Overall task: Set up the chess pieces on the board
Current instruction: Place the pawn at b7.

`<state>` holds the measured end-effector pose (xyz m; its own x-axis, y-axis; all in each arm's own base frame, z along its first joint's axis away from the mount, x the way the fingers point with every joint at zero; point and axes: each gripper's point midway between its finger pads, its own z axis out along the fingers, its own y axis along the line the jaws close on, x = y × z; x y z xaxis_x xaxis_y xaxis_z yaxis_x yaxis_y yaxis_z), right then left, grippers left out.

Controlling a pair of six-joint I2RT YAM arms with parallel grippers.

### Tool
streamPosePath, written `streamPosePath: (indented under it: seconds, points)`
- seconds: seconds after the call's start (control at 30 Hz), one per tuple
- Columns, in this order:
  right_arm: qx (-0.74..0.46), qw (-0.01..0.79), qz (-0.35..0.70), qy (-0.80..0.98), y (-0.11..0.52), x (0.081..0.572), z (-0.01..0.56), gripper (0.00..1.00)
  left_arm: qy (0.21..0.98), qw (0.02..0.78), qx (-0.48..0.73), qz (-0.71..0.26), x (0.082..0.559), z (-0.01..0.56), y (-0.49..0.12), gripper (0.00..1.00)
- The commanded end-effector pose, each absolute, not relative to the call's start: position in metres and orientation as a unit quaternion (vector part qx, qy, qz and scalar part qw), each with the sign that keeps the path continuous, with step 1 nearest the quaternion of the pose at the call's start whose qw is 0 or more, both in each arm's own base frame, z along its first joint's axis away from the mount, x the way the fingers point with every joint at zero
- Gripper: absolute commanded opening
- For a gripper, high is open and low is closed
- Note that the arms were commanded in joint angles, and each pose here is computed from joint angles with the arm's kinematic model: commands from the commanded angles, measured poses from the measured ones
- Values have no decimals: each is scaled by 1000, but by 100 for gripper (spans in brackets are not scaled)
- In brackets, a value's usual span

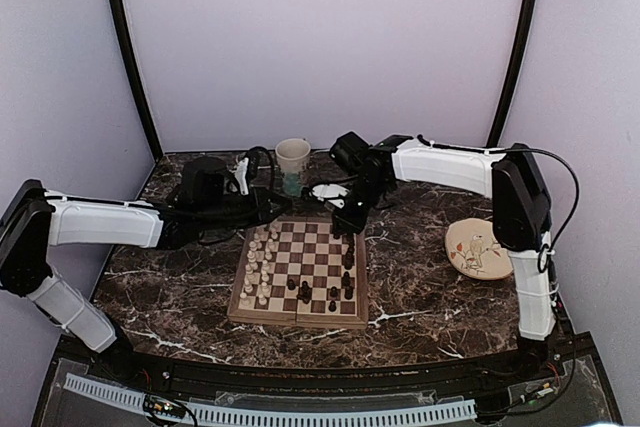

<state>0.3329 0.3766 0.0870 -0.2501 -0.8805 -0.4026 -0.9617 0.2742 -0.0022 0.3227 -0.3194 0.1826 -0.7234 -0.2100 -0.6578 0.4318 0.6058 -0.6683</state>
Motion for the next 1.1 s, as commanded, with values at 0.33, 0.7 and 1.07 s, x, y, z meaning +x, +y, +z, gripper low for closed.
streamPosePath:
  seconds: [0.33, 0.7, 1.07]
  points:
    - [-574, 155, 127, 794, 379, 345, 74, 6, 809, 397, 85, -425, 321, 204, -313, 0]
    - [-574, 146, 126, 796, 383, 349, 68, 7, 809, 393, 87, -428, 318, 201, -314, 0]
    - [-578, 137, 120, 796, 382, 344, 62, 14, 808, 396, 91, -427, 319, 202, -315, 0]
